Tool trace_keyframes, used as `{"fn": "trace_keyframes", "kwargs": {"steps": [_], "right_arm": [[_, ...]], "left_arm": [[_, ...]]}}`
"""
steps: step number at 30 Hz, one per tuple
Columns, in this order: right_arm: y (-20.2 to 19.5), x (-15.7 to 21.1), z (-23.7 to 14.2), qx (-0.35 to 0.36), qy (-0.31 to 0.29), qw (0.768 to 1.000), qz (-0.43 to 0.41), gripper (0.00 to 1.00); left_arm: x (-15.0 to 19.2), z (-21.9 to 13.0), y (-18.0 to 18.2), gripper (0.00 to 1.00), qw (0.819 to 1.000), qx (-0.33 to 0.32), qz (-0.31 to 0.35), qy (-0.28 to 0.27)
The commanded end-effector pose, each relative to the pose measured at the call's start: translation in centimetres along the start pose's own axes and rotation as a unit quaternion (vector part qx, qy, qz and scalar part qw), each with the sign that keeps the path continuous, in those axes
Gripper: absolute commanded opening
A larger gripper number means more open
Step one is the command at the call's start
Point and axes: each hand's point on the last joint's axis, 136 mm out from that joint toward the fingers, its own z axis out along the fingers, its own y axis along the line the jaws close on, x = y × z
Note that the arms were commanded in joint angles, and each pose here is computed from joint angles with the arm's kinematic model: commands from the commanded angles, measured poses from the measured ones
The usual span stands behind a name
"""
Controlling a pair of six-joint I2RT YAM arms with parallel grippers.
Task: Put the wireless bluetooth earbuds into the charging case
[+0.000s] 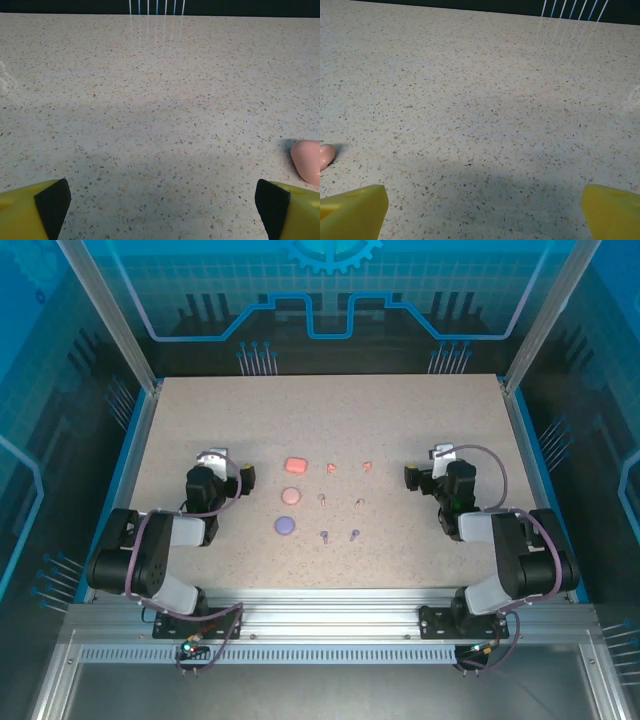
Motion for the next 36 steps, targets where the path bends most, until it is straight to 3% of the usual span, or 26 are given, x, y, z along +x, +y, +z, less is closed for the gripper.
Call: {"fn": "trace_keyframes", "kwargs": {"steps": [1,20,23,31,36], "right_arm": [[-0.3,-0.9,0.3,-0.001,-0.01,1.0,-0.005,1.0],[-0.3,-0.9,0.2,-0.004,-0.011,1.0,-0.004,1.0],[-0.5,-1.9,-0.2,0.006,0.0,1.0,-0.005,1.0],[-4.0,-4.3,-3.4,0.105,0.072,0.987,0.096,1.0],[-3.4,-4.2,-5.1,0.095,0.114,0.976,0.16,1.0]], "left_arm": [[-0.7,0.0,0.0,0.99,1.0,-0.003,0.003,-0.013],[-0.8,0.0,0.0,0.99,1.0,-0.004,0.005,-0.013],[-1.5,-0.2,0.8,0.99,1.0,-0.028,-0.006,-0.013],[-4.1,-1.7,1.1,0.99,0.999,-0.044,-0.017,0.004],[-6.1,-3.2,1.3,0.99,0.997,-0.055,-0.056,0.005]]}}
